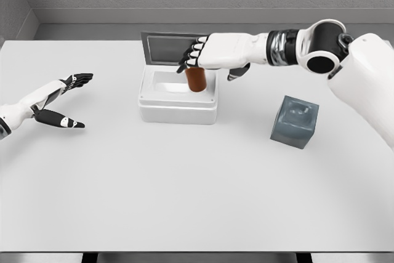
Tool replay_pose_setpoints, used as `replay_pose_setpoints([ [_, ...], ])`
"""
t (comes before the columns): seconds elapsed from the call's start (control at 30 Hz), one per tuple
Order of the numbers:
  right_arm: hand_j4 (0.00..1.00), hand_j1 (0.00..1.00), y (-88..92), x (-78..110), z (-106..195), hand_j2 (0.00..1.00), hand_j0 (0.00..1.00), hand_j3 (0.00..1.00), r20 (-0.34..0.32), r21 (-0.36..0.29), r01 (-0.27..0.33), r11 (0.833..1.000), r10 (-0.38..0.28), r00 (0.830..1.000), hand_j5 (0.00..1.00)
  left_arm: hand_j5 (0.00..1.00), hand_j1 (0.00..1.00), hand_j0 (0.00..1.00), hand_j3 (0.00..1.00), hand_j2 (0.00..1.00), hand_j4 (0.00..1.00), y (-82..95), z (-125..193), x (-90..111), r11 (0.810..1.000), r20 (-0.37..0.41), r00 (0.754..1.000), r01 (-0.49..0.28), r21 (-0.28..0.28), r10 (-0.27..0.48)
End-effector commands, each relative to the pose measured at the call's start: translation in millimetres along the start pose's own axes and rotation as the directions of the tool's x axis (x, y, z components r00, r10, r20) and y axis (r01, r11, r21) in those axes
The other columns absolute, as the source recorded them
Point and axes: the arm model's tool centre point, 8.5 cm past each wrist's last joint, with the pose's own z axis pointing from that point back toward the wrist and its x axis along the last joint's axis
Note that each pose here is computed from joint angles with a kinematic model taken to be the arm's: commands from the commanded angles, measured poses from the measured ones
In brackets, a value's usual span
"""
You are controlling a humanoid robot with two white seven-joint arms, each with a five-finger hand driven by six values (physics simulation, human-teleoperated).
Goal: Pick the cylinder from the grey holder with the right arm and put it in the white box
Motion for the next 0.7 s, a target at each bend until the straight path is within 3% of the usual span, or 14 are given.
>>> replay_pose_setpoints([
  [0.0, 1.00, 1.00, -10.8, 4.4, 3.1, 1.00, 1.00, 1.00, 0.007, -0.030, -0.018, 0.999, 0.019, 1.000, 1.00, 1.00, 1.00, 1.00, 1.00, 1.00, 1.00, 0.9, 0.0, 0.4, 1.000, 0.002, 1.000, -0.004, 0.005, 0.004],
  [0.07, 1.00, 1.00, -29.9, 7.4, 13.8, 1.00, 1.00, 1.00, 0.000, -0.086, -0.051, 0.995, 0.052, 0.999, 1.00, 1.00, 1.00, 1.00, 1.00, 1.00, 1.00, 0.9, 0.0, 0.4, 1.000, 0.002, 1.000, -0.004, 0.005, 0.004],
  [0.13, 1.00, 1.00, -36.8, 7.1, 28.7, 1.00, 1.00, 1.00, -0.016, -0.115, -0.069, 0.991, 0.067, 0.998, 1.00, 1.00, 1.00, 1.00, 1.00, 1.00, 1.00, 0.9, 0.0, 0.4, 1.000, 0.002, 1.000, -0.004, 0.005, 0.004],
  [0.4, 1.00, 1.00, -28.8, 27.7, 64.5, 1.00, 1.00, 1.00, -0.015, -0.085, -0.152, 0.985, 0.152, 0.988, 1.00, 1.00, 1.00, 1.00, 1.00, 1.00, 1.00, 0.9, 0.0, 0.4, 1.000, 0.002, 1.000, -0.004, 0.005, 0.004],
  [0.6, 1.00, 1.00, -9.1, 20.9, 91.2, 1.00, 1.00, 1.00, -0.042, -0.058, -0.105, 0.993, 0.102, 0.994, 1.00, 1.00, 1.00, 1.00, 1.00, 1.00, 1.00, 1.9, -0.5, 1.3, 1.000, 0.004, 1.000, -0.003, 0.005, 0.003],
  [0.67, 1.00, 1.00, -4.8, 20.7, 92.4, 1.00, 1.00, 1.00, -0.044, -0.052, -0.097, 0.994, 0.095, 0.995, 1.00, 1.00, 1.00, 1.00, 1.00, 1.00, 1.00, 13.1, -5.0, 9.9, 1.000, 0.021, 1.000, 0.015, 0.018, -0.015],
])
